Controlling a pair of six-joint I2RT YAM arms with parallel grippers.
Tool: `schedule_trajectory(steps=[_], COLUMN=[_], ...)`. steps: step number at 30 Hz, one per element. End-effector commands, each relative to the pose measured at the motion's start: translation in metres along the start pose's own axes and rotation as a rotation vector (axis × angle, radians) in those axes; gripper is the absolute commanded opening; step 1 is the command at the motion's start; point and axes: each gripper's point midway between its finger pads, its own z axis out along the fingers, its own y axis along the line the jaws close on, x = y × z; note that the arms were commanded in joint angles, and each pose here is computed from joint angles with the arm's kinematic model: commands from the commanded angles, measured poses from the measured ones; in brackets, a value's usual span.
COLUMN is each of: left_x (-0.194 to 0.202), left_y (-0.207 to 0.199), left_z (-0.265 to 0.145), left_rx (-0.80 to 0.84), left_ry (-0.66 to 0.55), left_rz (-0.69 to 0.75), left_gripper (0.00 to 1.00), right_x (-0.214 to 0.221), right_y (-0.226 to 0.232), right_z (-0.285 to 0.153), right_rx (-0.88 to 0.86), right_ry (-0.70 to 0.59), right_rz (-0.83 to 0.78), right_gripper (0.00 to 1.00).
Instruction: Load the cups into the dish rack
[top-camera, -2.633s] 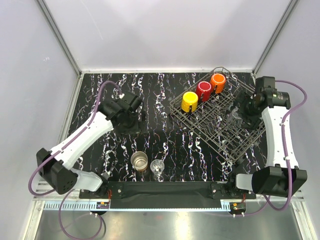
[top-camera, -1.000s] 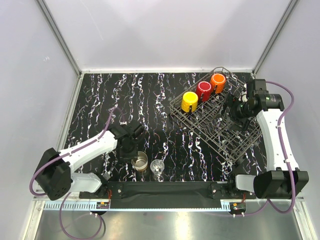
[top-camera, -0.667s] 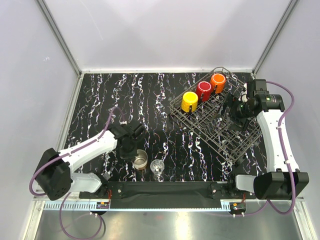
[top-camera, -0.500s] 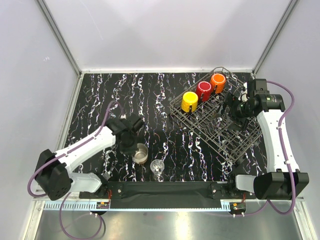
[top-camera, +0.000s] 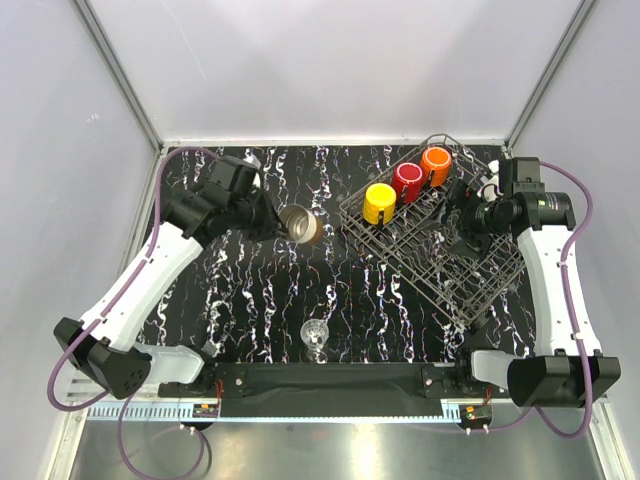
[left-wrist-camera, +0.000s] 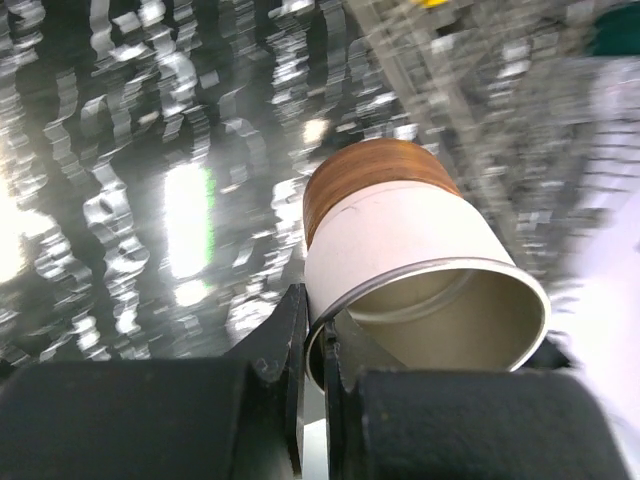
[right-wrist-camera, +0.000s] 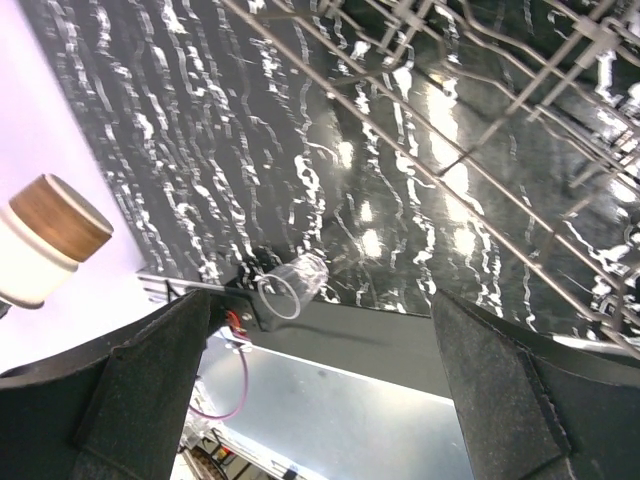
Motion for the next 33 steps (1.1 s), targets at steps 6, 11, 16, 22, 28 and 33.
schedule_trajectory(steps=[6,11,16,22,28,33], left_x=[-0.022,-0.022,-0.024,-0.025,-0.034,-0.037], left_y=[-0.069,-0.079,-0.093,-0.11,-0.135,-0.148], left_z=[-0.017,-0.019,-0.02,-0.022,-0.026,-0.037], left_rx=[0.363,0.459,0.565,0.693,0.87,0.946], left_ry=[0.032,0.033,0.039,0.048,0.06,0.079], left_rz=[-0.039,-0.041,-0.055,-0.084,-0.127,-0.12], left_gripper=[0.0,0.0,0.0,0.0,0.0,0.0], right_x=[-0.008,-0.005,-0.002,0.007,0.004,0.006], right_y=[0.026,0.027,0.037,0.078,0.126,0.147], right_z=[-0.019,-0.019,-0.018,-0.026,-0.039,-0.042], right_rx=[-0.089,-0.101,-0.176,-0.422,-0.645,-0.71], right_ry=[-0.068,-0.062,-0.044,0.027,0.051,0.079], right_rz=[-0.031,-0.023,-0.048,-0.004,0.009,-0.036], right_gripper=[1.0,1.0,1.0,1.0,1.0,1.0])
